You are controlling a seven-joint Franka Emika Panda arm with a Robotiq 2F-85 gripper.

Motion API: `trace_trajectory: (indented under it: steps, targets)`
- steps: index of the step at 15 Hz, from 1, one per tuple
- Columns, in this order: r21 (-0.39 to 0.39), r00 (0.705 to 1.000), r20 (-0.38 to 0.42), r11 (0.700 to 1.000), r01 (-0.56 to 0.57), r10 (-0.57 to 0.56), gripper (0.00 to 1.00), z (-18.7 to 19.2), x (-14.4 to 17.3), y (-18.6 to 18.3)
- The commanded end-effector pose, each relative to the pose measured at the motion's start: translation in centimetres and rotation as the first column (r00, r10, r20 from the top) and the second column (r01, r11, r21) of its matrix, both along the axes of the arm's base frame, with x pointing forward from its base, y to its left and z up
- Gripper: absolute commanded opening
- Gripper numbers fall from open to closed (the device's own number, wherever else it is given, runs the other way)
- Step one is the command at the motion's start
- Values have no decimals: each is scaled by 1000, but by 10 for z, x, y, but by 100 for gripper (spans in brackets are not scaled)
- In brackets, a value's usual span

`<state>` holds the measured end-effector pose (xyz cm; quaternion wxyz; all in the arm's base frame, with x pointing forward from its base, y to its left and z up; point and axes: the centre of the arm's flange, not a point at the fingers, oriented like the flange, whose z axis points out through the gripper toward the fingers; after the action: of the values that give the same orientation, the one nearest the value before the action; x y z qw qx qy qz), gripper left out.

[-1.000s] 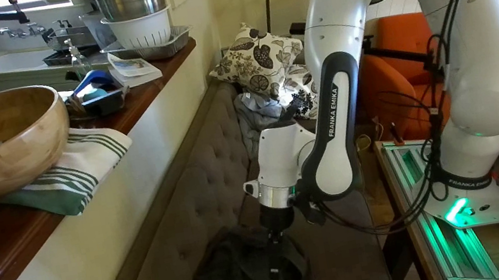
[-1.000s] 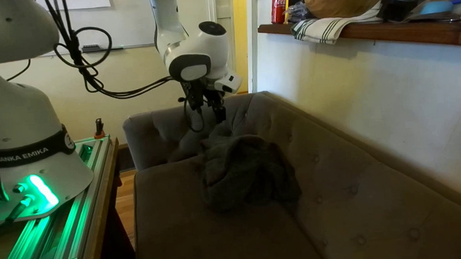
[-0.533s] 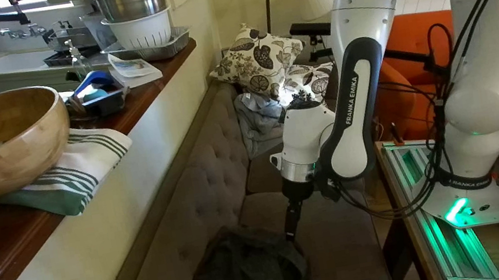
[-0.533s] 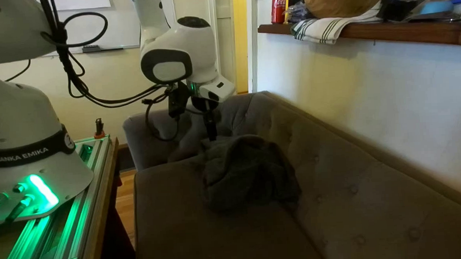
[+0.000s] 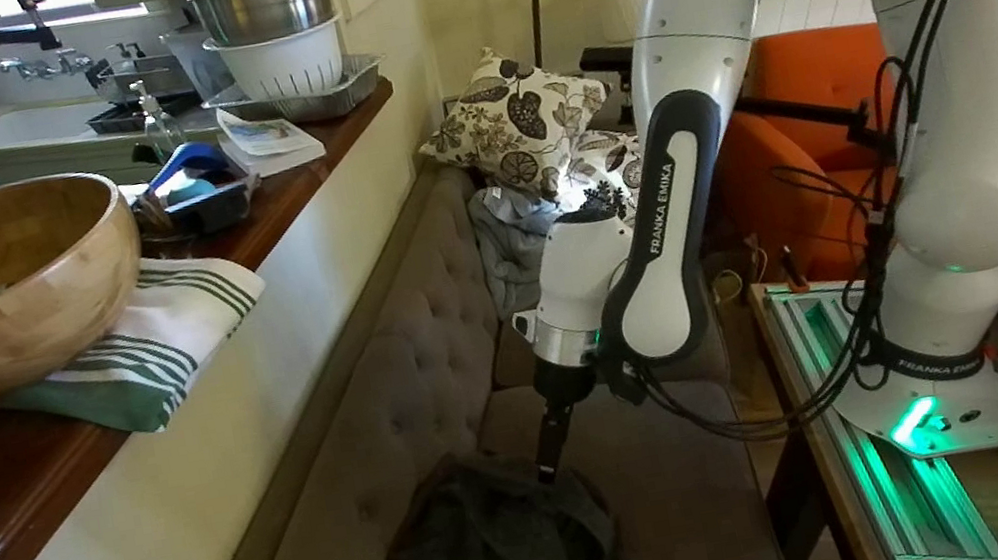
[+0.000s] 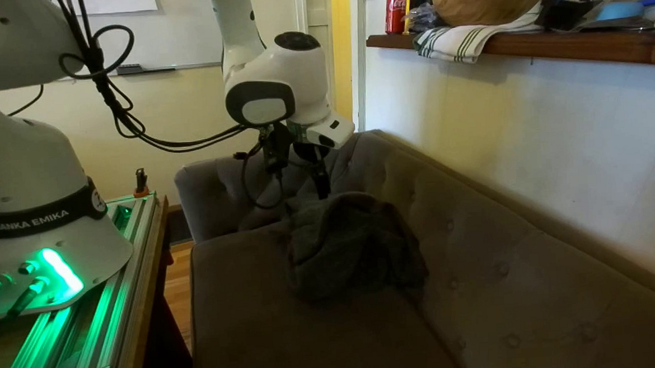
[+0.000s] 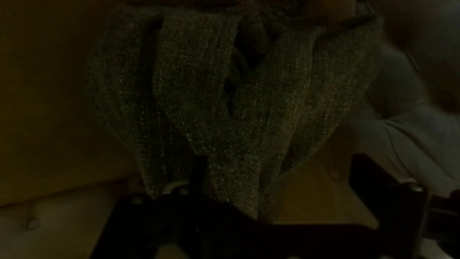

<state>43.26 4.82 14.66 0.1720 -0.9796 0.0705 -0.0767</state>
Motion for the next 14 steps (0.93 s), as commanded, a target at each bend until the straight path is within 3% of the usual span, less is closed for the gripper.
trace_trajectory:
  steps: [1,5,9,14]
  targets:
    - [70,997,-52,996,-56,60,100,-43,36,10]
    - [92,992,-126,996,6,5,100,-74,31,-7]
    - [61,988,-135,994,89,-80,100,-68,12,-32]
    - [-4,985,-148,996,87,-86,100,-58,10,-49]
